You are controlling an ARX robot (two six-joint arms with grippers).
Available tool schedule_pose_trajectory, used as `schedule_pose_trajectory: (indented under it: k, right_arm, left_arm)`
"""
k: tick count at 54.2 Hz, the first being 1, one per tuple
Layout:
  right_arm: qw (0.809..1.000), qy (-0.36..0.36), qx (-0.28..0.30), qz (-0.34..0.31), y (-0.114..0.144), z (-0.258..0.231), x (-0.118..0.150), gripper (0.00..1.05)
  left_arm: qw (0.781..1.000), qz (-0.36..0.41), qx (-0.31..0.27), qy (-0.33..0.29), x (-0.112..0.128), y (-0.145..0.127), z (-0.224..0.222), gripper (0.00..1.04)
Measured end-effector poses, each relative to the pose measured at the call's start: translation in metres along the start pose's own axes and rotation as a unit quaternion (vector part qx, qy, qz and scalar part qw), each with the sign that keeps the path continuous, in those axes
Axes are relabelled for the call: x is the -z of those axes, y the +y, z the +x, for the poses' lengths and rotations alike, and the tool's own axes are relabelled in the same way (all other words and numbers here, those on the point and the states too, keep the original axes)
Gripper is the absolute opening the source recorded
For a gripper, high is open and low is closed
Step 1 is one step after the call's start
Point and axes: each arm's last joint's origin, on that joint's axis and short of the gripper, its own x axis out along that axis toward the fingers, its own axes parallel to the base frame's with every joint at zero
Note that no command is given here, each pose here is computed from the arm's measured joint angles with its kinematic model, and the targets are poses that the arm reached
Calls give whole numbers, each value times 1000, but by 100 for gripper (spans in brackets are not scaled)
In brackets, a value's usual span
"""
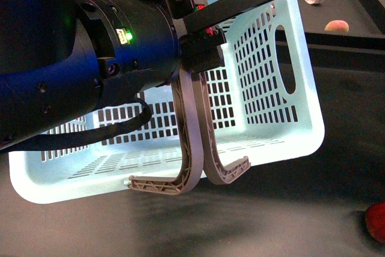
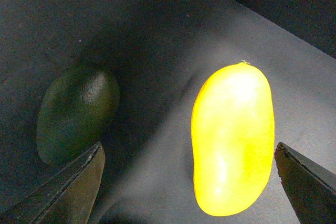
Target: Pick mango with right arm and hold basket with left
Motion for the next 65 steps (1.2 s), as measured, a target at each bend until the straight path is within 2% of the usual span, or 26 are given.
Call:
schedule_pose_trajectory:
  k: [41, 65]
  right_arm:
    - [997, 67, 28, -10, -11, 35, 32, 96]
    - [997, 66, 24, -15, -8, 45, 26, 96]
  left_arm:
    - [1000, 0, 0, 0, 0, 0, 0, 5]
    - [1000, 0, 1, 1, 0, 0, 0, 5]
